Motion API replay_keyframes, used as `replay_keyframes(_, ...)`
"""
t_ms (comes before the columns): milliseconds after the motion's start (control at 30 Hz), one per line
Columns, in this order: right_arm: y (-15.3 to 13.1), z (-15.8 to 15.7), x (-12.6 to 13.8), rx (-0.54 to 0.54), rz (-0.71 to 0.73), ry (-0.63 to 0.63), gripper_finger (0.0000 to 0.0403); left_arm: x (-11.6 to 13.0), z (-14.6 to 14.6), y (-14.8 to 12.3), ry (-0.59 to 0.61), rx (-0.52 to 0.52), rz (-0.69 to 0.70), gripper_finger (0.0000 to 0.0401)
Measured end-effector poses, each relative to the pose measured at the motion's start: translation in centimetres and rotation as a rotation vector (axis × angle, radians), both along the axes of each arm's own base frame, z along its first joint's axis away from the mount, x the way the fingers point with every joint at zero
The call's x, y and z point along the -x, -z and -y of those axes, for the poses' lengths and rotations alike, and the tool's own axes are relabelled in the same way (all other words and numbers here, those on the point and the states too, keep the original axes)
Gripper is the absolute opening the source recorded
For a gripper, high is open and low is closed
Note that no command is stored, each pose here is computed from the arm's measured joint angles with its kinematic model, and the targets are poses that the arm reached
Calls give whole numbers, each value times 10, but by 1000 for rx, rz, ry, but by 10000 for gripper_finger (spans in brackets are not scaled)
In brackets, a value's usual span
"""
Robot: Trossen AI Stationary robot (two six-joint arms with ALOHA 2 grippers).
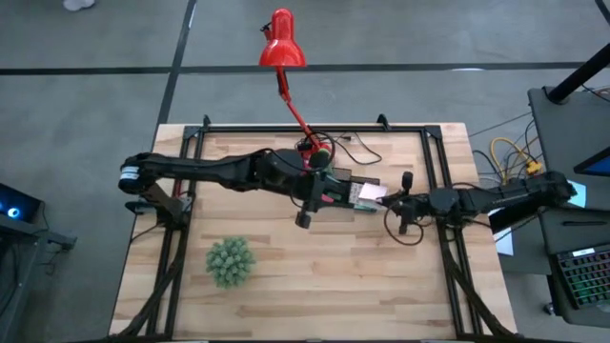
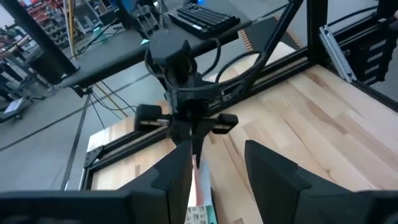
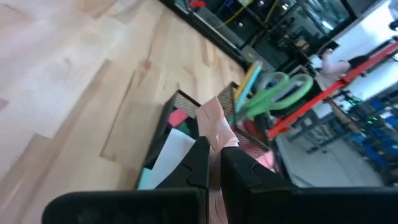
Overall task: Pick and place office supplies into organizer
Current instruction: Put the pink sticky note into the front left compartment of the desk organizer
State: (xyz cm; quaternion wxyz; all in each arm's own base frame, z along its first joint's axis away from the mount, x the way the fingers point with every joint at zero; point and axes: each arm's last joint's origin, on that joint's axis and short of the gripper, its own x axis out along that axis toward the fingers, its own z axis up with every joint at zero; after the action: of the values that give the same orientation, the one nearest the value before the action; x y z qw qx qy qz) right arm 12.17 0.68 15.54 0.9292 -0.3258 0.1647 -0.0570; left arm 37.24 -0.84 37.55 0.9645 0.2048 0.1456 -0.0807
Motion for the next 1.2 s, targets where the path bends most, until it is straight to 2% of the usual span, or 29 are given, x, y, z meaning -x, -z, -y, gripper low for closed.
replay_keyframes(167, 12, 11, 0, -3, 27, 20, 9, 1, 0, 0, -1, 0, 0, 135)
replay_keyframes(333, 10, 20, 0, -34, 44, -2, 9, 1, 0, 0, 0, 0, 1, 135)
replay_keyframes(433, 11, 24, 1, -50, 35, -20, 9, 1, 0, -1, 0, -1, 1, 135)
replay_keyframes(633, 15, 32, 1, -47, -3, 27, 9, 3, 0, -3, 0, -3, 8, 135)
replay_keyframes(833, 16, 35, -2, -83, -7, -23, 9, 4, -1, -5, 0, -5, 14, 135)
replay_keyframes(1033, 5, 39, -9, -62, -16, -70, 9, 4, -1, -5, 0, -6, 14, 135)
replay_keyframes(1200, 2, 48, -16, -84, -76, -41, 9, 4, 0, -5, 0, -5, 14, 135)
